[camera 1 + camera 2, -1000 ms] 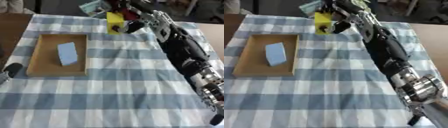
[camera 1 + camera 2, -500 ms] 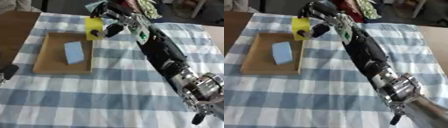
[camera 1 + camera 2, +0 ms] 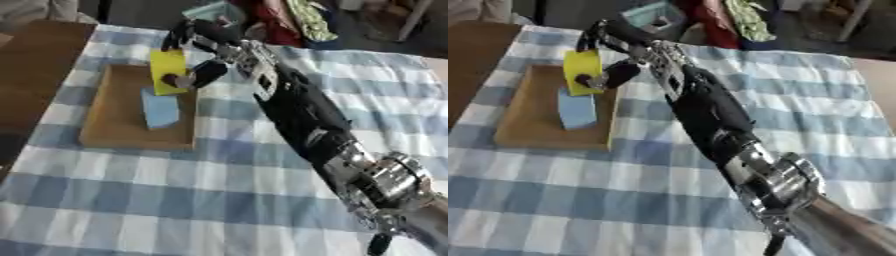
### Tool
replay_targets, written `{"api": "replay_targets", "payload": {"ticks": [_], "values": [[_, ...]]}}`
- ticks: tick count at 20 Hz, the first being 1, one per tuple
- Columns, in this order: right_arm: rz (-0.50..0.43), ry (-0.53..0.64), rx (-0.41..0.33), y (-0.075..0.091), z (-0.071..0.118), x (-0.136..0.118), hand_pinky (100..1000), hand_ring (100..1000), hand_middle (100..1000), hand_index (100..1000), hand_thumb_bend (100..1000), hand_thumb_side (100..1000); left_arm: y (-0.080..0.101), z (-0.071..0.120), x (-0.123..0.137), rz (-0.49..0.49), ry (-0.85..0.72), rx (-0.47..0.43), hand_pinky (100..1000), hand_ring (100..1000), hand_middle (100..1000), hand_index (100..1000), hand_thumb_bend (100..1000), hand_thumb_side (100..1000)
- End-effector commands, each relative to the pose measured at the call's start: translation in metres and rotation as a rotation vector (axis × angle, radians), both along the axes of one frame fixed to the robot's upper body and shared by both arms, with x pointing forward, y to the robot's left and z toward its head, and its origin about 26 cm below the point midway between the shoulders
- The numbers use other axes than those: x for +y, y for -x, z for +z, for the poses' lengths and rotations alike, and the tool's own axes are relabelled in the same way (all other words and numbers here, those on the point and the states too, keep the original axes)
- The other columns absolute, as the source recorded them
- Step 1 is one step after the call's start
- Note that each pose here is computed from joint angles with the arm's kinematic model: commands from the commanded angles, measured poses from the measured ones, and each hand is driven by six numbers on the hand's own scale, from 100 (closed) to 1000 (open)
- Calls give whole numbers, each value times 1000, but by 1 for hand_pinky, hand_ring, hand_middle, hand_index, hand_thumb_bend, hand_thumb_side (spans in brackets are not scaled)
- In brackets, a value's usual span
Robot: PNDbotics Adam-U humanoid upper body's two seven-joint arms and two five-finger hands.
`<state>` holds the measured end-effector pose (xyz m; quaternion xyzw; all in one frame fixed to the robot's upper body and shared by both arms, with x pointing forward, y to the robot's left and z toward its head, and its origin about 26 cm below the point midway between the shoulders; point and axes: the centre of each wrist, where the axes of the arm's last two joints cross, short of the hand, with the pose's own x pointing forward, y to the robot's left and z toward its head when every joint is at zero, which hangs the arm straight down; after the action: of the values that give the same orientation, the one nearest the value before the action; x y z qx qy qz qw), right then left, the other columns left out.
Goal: Pick up objects on the table and place them in the box.
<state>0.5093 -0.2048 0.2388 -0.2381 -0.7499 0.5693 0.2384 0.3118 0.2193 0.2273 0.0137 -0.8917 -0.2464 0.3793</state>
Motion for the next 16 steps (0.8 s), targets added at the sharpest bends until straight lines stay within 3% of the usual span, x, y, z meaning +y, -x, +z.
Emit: {"api": "replay_targets", "payload": {"ticks": [1,9,14,16], "values": [[5,1,-24,0,7,6,730,755,491,594,179,461,3,10,-1,-15,-1,-35,594,561,534,698,616,148],[43,18,-20,1,4,17,740,773,594,683,201,517,3,10,-2,-18,0,-35,594,561,534,698,616,147],[93,35,-13,2,6,22,769,819,745,775,220,660,3,10,-1,-16,-2,-37,594,561,534,698,616,148],[114,42,-4,2,7,23,780,834,779,796,183,733,3,10,-1,-16,-3,-37,594,561,534,698,616,148]]}}
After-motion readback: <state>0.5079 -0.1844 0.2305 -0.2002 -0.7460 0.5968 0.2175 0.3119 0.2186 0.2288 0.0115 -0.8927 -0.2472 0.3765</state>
